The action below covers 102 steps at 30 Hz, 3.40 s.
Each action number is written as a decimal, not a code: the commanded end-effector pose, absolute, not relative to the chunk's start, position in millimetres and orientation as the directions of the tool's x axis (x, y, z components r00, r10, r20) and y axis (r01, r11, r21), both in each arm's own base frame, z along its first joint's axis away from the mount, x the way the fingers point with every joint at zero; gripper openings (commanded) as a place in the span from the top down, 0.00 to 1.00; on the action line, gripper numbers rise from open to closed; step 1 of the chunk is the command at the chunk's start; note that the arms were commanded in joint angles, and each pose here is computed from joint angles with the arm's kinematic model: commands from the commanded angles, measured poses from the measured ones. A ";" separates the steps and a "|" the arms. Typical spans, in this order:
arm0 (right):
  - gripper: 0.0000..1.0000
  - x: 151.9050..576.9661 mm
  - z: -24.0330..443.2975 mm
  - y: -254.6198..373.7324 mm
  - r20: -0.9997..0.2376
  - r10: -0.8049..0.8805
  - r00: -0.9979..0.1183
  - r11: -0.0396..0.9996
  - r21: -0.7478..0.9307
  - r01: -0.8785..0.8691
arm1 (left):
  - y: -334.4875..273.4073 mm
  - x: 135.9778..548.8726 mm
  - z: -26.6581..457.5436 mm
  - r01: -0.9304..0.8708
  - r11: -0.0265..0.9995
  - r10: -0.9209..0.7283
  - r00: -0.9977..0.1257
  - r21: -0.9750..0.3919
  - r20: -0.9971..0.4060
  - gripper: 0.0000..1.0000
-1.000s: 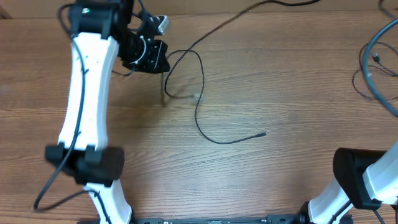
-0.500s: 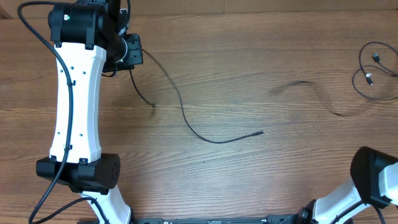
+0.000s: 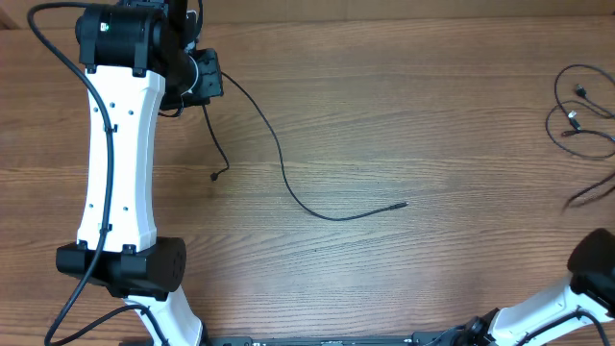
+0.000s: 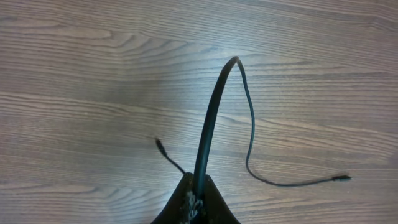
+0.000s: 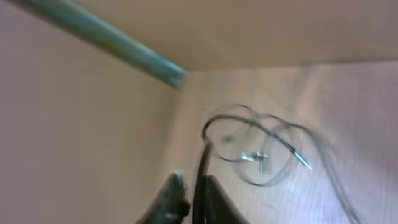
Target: Untangle cables
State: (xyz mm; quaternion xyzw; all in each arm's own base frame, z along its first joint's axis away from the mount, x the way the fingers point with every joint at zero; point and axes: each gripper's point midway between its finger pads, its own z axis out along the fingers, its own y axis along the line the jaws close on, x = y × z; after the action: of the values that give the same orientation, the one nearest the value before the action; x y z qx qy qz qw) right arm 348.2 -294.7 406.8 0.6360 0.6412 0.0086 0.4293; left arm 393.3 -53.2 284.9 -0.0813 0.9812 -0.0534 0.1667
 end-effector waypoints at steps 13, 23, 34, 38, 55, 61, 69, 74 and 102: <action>0.00 384.3 304.6 -238.8 -0.293 0.908 -0.300 0.415 0.520 0.747 | -109.7 402.8 294.1 -0.019 0.974 -0.104 -0.921 -0.224 -0.374 0.96; 0.00 400.4 320.3 -62.2 -0.373 0.360 -0.855 0.764 0.644 0.040 | -199.7 381.6 328.0 0.493 0.722 0.232 -0.834 -0.486 -0.500 0.96; 0.00 402.2 303.5 91.8 -0.415 -0.037 -0.909 0.581 0.731 -0.358 | -197.7 391.2 409.9 0.591 0.483 0.068 -0.761 -0.646 -0.645 0.96; 0.01 386.0 297.3 150.3 -0.507 -0.166 -0.846 0.362 0.766 -0.531 | -205.4 393.1 431.1 0.610 0.408 0.025 -0.752 -0.680 -0.659 0.96; 0.18 433.5 269.6 246.0 -0.727 -0.279 -0.627 0.378 0.517 -0.768 | -197.8 399.5 462.8 0.540 0.296 -0.080 -0.808 -0.788 -0.584 0.96; 0.28 442.6 277.9 265.7 -0.798 -0.290 -0.528 0.365 0.418 -0.832 | -191.6 401.6 470.2 0.543 0.274 -0.096 -0.806 -0.794 -0.584 0.96; 0.96 440.8 291.7 297.5 -0.841 -0.274 -0.467 0.327 0.376 -0.867 | -172.2 409.2 489.1 0.551 0.233 -0.143 -0.795 -0.801 -0.589 0.96; 0.96 446.8 290.3 288.5 -0.740 -0.191 -0.645 0.404 0.539 -0.739 | -158.7 417.1 484.6 0.541 0.273 -0.172 -0.786 -0.795 -0.594 0.79; 0.96 404.5 501.1 -97.4 -0.597 0.690 -0.408 0.629 0.774 -0.069 | -125.6 419.4 341.9 0.130 0.892 -0.107 -0.869 -0.433 -0.482 0.23</action>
State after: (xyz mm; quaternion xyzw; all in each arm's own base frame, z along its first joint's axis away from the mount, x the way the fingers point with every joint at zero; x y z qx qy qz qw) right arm 430.3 -81.3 468.7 0.1849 0.7778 0.3545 0.4850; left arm 415.0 -131.5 343.7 -0.0037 0.9330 -0.2685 0.2395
